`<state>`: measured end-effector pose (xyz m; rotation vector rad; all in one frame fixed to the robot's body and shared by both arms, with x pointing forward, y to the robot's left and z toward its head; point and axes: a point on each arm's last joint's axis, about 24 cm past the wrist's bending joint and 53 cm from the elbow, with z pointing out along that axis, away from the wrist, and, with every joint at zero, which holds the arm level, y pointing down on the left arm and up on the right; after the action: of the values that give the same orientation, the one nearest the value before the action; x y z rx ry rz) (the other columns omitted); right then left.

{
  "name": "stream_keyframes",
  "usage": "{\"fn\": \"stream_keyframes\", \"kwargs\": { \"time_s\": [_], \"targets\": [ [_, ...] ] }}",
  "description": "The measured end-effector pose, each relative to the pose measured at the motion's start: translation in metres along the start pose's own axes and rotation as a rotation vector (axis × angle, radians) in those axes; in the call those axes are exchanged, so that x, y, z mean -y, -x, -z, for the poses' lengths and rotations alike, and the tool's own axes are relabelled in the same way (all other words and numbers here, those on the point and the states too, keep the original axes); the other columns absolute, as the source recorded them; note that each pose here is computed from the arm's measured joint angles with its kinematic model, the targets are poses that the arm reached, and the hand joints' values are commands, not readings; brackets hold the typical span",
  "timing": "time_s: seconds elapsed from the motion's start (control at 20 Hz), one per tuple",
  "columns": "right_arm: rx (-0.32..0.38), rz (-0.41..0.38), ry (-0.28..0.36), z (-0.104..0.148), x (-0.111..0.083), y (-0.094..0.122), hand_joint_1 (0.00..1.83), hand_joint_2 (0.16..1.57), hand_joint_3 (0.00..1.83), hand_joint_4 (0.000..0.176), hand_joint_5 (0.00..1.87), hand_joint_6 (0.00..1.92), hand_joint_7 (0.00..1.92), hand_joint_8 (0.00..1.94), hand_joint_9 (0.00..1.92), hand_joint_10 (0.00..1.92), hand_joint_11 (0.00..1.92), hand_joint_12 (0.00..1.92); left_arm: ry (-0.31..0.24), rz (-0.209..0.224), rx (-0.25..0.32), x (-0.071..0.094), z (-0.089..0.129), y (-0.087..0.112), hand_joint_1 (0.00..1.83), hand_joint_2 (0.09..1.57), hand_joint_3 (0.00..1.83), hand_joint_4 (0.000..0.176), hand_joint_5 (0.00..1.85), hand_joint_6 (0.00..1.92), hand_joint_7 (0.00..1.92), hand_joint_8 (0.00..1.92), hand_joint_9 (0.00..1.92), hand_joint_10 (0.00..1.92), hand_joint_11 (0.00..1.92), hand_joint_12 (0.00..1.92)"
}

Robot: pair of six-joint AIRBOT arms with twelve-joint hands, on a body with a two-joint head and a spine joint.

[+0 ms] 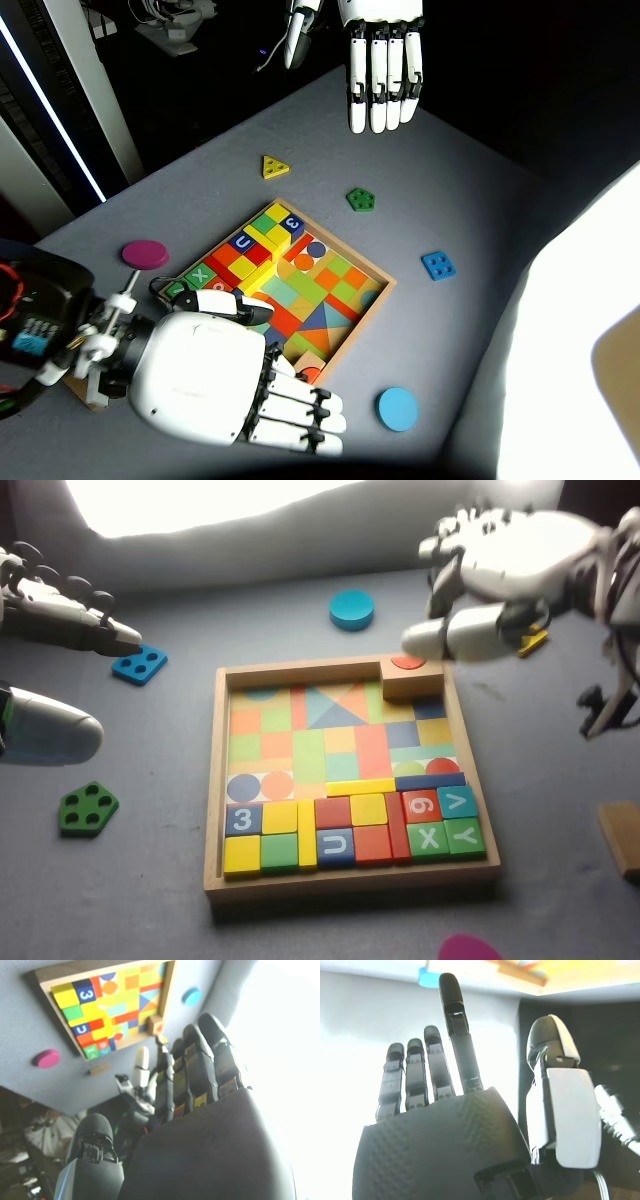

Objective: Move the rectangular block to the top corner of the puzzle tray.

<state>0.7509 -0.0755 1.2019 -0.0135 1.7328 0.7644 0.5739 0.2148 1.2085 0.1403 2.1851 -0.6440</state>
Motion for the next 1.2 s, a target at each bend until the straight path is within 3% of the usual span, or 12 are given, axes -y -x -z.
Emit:
{"fn": "stream_keyframes", "kwargs": {
  "time_s": [0.05,0.2,0.55,0.75,0.8,0.85,0.9,0.95,1.0,1.05,1.1,1.2],
  "targets": [
    [0.015,-0.004,0.001,0.002,0.0,0.007,0.0,1.18,0.0,0.0,0.71,0.2,0.14,0.01,0.0,0.0,0.0,0.0,0.0,0.0,0.001,0.0,0.0,0.0,0.0,1.21,0.0,0.043,0.24,0.01,0.23,0.0,0.28,0.0,0.01,0.75],
    [0.016,-0.01,0.029,0.013,-0.014,0.013,0.0,1.19,0.0,0.0,0.7,0.2,0.13,0.01,0.0,0.0,0.0,0.0,0.0,0.0,0.001,0.0,0.0,0.0,0.0,1.21,0.0,0.034,0.25,0.01,0.23,0.0,0.26,0.0,0.01,0.73],
    [0.075,-0.019,0.121,0.072,-0.057,0.053,0.0,1.18,0.0,0.0,0.68,0.2,0.14,0.01,0.0,0.0,0.0,0.0,-0.008,-0.007,-0.001,0.005,0.0,-0.001,0.0,1.21,0.0,0.042,0.23,0.01,0.23,0.0,0.27,0.0,0.01,0.74],
    [0.054,0.035,0.169,0.109,-0.079,0.05,0.0,1.19,0.01,0.0,0.69,0.2,0.13,0.01,0.0,0.0,0.0,0.0,-0.007,-0.005,0.001,0.004,0.001,-0.001,0.0,1.22,0.0,0.031,0.24,0.0,0.23,0.0,0.26,0.0,0.0,0.72],
    [0.048,0.034,0.179,0.113,-0.083,0.05,0.0,1.19,0.0,0.0,0.71,0.21,0.21,0.04,0.01,0.01,0.0,0.0,-0.008,-0.005,0.001,0.004,0.002,-0.001,0.0,1.22,0.0,0.032,0.25,0.01,0.25,0.01,0.27,0.01,0.01,0.72],
    [0.049,0.034,0.185,0.114,-0.086,0.05,0.0,1.2,0.0,0.0,0.76,0.2,0.38,0.06,0.19,0.08,0.0,0.18,-0.008,-0.006,0.002,0.004,0.002,-0.001,0.0,1.22,0.0,0.026,0.32,0.01,0.35,0.01,0.35,0.01,0.07,0.74],
    [0.051,0.035,0.192,0.115,-0.089,0.051,0.05,1.2,0.0,0.0,0.81,0.19,0.58,0.06,0.38,0.21,0.0,0.87,-0.008,-0.006,0.002,0.004,0.002,-0.001,0.0,1.23,0.0,0.022,0.4,0.01,0.47,0.01,0.47,0.02,0.17,0.78],
    [0.048,0.035,0.195,0.115,-0.091,0.05,0.07,1.2,0.0,0.0,0.83,0.19,0.69,0.08,0.48,0.3,0.0,1.32,-0.008,-0.007,0.002,0.004,0.002,-0.001,0.01,1.25,0.0,0.012,0.47,0.01,0.55,0.01,0.57,0.02,0.23,0.82],
    [0.046,0.035,0.196,0.115,-0.091,0.05,0.07,1.2,0.0,0.0,0.83,0.19,0.69,0.08,0.48,0.3,0.0,1.32,-0.008,-0.008,0.002,0.004,0.002,-0.001,0.01,1.25,0.0,0.012,0.47,0.01,0.55,0.01,0.57,0.02,0.23,0.82],
    [0.045,0.036,0.196,0.115,-0.091,0.049,0.1,1.21,0.0,0.0,0.85,0.25,0.82,0.2,0.51,0.8,0.02,1.67,-0.008,-0.009,0.001,0.004,0.002,-0.001,0.03,1.26,0.0,0.0,0.54,0.01,0.66,0.01,0.68,0.04,0.28,0.95],
    [0.044,0.037,0.196,0.115,-0.091,0.049,0.17,1.21,0.0,0.0,0.79,0.75,0.8,1.04,0.6,1.45,0.32,1.9,-0.008,-0.008,0.002,0.005,0.001,-0.001,0.17,1.25,0.0,0.0,0.74,0.02,0.89,0.05,0.89,0.11,0.4,1.16],
    [0.039,0.041,0.19,0.114,-0.088,0.046,0.12,1.22,0.0,0.0,0.7,1.21,0.78,1.38,0.57,1.68,0.4,1.92,-0.01,-0.01,0.002,0.006,0.001,-0.001,0.19,1.26,0.0,0.0,0.92,0.01,1.02,0.12,0.76,0.79,0.46,1.38]
  ]
}}
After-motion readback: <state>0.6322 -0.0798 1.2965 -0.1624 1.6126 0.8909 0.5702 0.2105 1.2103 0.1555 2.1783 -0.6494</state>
